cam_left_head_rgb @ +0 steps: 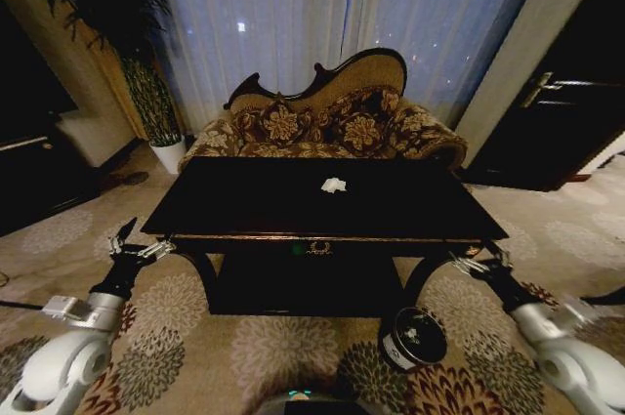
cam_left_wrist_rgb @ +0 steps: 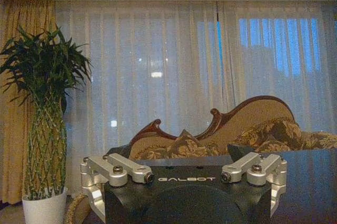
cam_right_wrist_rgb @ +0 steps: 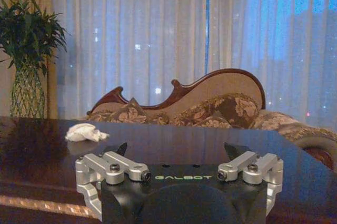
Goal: Move to the front of the table and place the trash on the table into the trash bin.
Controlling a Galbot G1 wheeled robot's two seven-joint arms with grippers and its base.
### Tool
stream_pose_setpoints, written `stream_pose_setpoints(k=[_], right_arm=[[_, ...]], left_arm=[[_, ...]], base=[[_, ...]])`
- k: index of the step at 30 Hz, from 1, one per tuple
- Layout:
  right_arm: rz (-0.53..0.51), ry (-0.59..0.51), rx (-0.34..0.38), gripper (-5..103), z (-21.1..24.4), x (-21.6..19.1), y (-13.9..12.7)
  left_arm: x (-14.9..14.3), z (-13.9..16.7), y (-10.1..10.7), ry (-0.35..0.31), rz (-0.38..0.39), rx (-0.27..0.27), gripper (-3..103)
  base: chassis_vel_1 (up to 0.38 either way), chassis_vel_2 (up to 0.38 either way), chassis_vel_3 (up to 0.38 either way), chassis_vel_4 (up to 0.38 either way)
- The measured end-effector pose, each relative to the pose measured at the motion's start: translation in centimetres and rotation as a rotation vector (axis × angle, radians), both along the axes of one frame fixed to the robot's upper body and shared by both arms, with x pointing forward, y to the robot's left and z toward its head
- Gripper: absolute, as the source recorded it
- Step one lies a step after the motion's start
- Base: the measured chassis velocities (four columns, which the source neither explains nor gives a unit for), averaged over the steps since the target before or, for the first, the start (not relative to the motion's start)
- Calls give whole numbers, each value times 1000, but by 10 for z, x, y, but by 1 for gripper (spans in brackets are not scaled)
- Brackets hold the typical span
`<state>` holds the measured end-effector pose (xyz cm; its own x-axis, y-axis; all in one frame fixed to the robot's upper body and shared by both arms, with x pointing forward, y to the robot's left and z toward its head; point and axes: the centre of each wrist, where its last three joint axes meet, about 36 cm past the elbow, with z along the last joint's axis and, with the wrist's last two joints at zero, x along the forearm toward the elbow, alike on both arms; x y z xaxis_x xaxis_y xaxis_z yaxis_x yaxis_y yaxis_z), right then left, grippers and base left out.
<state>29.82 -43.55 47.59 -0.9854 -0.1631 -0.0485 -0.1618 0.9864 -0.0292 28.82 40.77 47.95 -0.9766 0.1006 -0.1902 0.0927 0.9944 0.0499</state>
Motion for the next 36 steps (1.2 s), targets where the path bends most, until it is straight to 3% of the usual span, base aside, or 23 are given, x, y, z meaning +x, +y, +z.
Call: stream_pose_setpoints(k=[9, 21, 36], right_arm=[[0, 5, -55, 100, 24, 36, 34], [202, 85, -75, 100, 48, 116, 75], [202, 186, -200, 100, 44, 156, 50]], left_arm=[[0, 0, 0, 0, 0, 0, 100], [0, 0, 0, 0, 0, 0, 100], [0, 0, 0, 0, 0, 0, 100]], base=[[0, 0, 0, 0], [0, 0, 0, 0], [0, 0, 0, 0]])
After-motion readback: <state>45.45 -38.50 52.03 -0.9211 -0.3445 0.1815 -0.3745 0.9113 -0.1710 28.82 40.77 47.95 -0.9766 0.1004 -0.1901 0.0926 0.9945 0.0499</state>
